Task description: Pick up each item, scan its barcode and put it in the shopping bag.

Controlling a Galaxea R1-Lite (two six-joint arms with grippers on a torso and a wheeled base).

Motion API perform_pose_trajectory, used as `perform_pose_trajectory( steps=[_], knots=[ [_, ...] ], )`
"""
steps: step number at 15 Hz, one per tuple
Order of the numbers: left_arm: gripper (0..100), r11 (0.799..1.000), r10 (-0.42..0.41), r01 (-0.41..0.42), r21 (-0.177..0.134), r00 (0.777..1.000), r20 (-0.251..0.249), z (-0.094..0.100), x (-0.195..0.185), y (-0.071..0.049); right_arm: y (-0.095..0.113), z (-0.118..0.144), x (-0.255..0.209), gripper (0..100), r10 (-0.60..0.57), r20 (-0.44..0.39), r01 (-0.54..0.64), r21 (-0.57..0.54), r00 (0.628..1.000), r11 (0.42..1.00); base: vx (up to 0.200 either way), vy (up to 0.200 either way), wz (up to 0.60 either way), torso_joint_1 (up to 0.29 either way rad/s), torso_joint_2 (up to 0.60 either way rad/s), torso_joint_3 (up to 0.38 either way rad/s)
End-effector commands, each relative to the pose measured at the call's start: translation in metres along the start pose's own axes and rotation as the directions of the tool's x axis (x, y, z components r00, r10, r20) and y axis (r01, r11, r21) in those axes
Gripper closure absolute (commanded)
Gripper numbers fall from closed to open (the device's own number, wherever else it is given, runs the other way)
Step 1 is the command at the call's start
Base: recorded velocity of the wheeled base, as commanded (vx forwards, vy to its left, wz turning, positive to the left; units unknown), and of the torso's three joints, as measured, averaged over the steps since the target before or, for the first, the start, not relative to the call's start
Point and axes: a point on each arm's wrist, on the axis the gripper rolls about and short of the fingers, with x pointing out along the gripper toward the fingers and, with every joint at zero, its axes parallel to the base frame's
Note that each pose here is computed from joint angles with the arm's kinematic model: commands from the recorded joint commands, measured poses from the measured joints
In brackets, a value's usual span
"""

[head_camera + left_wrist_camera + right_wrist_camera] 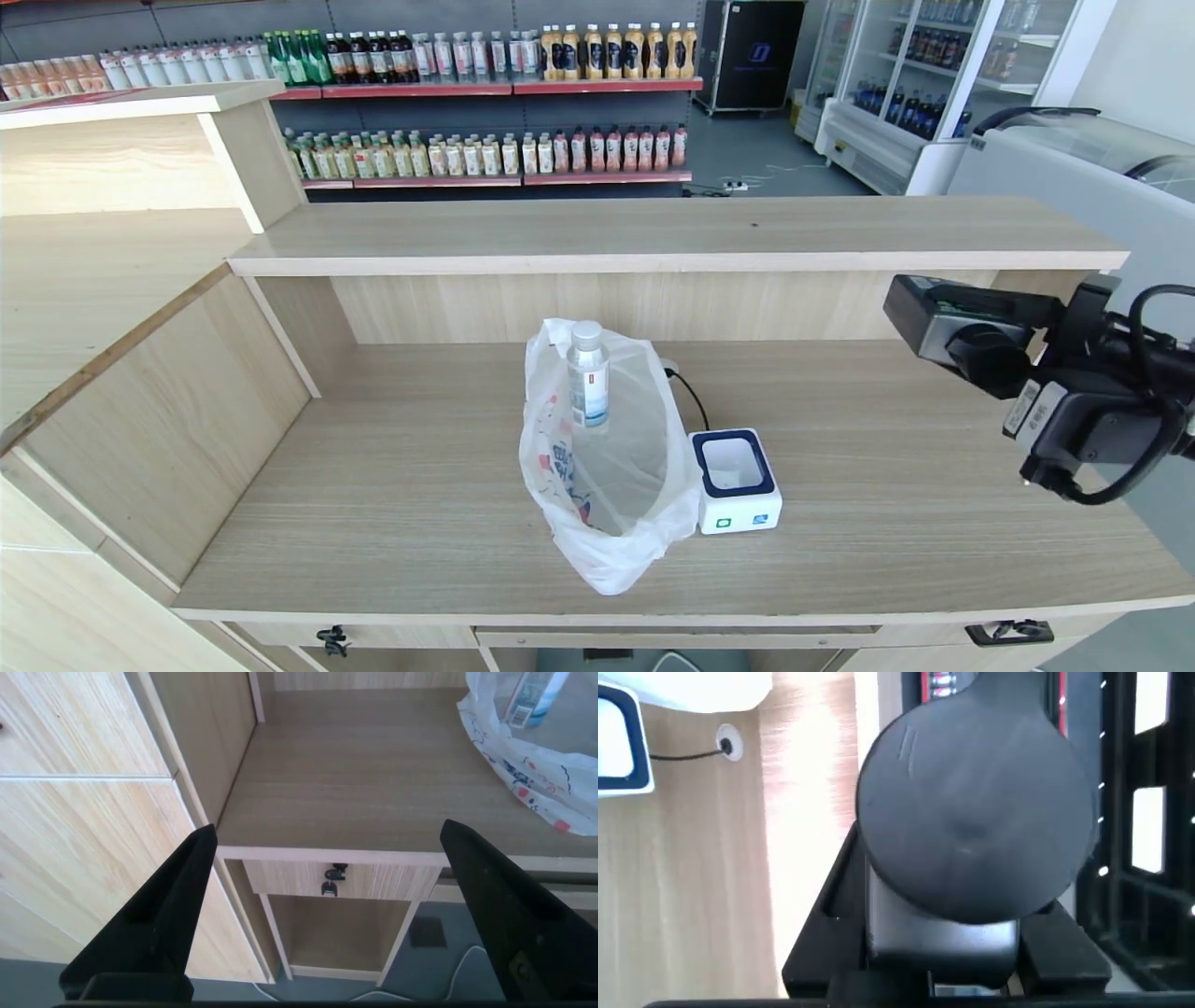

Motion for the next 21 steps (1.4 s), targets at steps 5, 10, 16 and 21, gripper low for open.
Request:
perform_pose_trajectory(
  steps=[5,10,16,21],
  knots=[
    [0,1.000,0.001,-0.001,0.000,1.000,0.000,0.000,0.000,0.000,-0.003,0.085,-0.005,100,-0.039,0.370,0.297,-0.674,0.928,0.677,0.000,0.000,0.00,0.000,0.00,0.000],
    [0,1.000,0.001,-0.001,0.000,1.000,0.000,0.000,0.000,0.000,-0.016,0.120,-0.017,100,-0.142,0.518,0.517,-0.709,0.843,0.480,0.000,0.000,0.00,0.000,0.00,0.000],
    [0,1.000,0.001,-0.001,0.000,1.000,0.000,0.000,0.000,0.000,-0.036,0.129,-0.024,100,-0.316,0.424,0.529,-0.671,0.849,0.520,0.000,0.000,0.00,0.000,0.00,0.000],
    [0,1.000,0.001,-0.001,0.000,1.000,0.000,0.000,0.000,0.000,-0.035,0.142,-0.035,100,-0.309,0.477,0.566,-0.643,0.823,0.516,0.000,0.000,0.00,0.000,0.00,0.000]
  ],
)
